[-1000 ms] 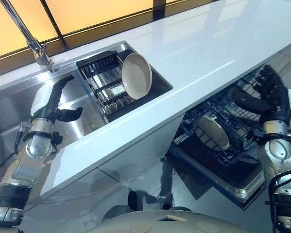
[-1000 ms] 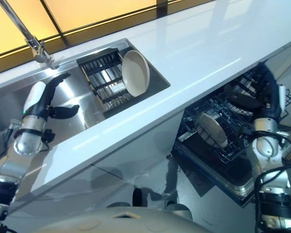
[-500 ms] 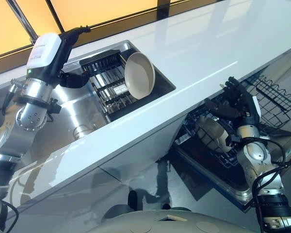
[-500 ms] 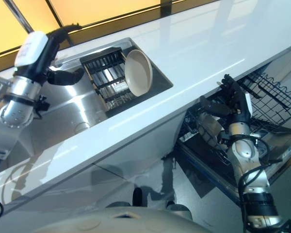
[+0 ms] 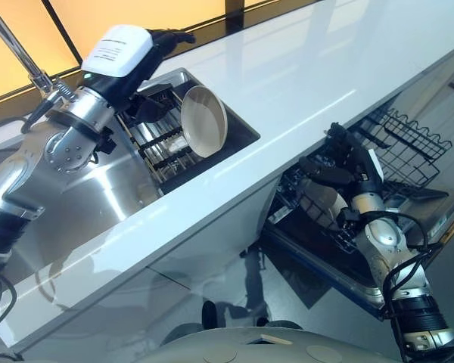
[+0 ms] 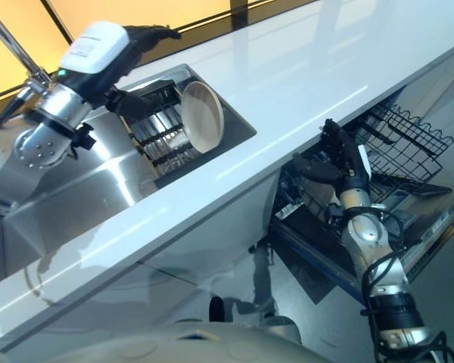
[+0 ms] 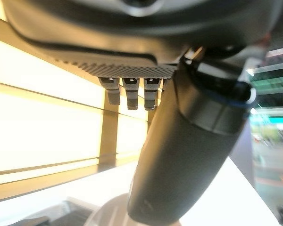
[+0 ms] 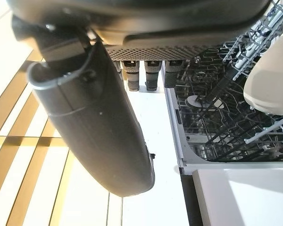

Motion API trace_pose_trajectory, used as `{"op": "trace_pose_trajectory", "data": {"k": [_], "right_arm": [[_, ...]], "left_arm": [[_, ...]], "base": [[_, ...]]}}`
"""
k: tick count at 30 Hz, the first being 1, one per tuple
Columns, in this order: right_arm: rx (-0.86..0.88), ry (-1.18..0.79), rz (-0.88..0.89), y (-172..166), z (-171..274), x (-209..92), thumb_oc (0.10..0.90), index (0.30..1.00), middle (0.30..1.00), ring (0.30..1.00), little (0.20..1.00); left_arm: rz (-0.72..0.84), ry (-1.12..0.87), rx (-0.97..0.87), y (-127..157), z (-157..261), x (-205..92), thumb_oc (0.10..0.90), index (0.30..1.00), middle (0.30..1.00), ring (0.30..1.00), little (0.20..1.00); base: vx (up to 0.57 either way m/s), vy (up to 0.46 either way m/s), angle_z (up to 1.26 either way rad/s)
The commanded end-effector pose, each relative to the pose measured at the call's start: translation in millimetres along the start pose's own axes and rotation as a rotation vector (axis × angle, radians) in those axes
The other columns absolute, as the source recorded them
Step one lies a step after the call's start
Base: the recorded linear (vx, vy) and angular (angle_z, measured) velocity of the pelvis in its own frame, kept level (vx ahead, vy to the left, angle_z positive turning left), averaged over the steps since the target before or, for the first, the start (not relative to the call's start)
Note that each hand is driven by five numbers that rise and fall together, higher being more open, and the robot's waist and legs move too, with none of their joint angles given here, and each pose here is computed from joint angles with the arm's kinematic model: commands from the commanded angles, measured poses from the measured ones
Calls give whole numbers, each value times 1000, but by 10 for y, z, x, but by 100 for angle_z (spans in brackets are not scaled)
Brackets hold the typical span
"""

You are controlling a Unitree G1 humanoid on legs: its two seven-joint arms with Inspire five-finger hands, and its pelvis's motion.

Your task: Pick up plates and place into dishwasher.

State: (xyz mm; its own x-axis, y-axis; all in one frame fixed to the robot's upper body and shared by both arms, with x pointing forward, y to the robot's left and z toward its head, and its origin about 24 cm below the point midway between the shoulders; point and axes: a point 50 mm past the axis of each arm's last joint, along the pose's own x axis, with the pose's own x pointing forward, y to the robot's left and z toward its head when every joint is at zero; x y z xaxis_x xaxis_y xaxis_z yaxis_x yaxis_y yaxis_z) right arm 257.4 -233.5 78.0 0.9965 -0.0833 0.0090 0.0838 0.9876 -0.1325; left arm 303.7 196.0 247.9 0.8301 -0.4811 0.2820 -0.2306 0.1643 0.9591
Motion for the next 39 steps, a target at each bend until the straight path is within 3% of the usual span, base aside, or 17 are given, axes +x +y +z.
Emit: {"op": "trace_pose_trajectory", "data": {"k": [1, 17, 28, 39], "right_arm": [[-18, -111, 212, 301, 266, 54, 800, 900, 900, 900, 900], [7, -113, 259, 393, 300, 36, 800, 900, 900, 900, 900], [10, -114, 278, 392, 337, 23, 800, 900, 900, 900, 900], [15, -98, 288, 407, 302, 26, 800, 900, 900, 900, 900]], "left_arm": [[152, 11, 148, 569, -27, 200, 800, 900, 900, 900, 900], [-65, 41, 312, 387, -48, 462, 800, 900, 900, 900, 900], [-199, 118, 426, 218, -228, 448, 800, 900, 900, 900, 900], [-149, 187, 512, 267, -394, 481, 800, 900, 900, 900, 900]], "base": [[59, 22, -7], [58, 27, -11], [17, 29, -7], [16, 29, -1]]}}
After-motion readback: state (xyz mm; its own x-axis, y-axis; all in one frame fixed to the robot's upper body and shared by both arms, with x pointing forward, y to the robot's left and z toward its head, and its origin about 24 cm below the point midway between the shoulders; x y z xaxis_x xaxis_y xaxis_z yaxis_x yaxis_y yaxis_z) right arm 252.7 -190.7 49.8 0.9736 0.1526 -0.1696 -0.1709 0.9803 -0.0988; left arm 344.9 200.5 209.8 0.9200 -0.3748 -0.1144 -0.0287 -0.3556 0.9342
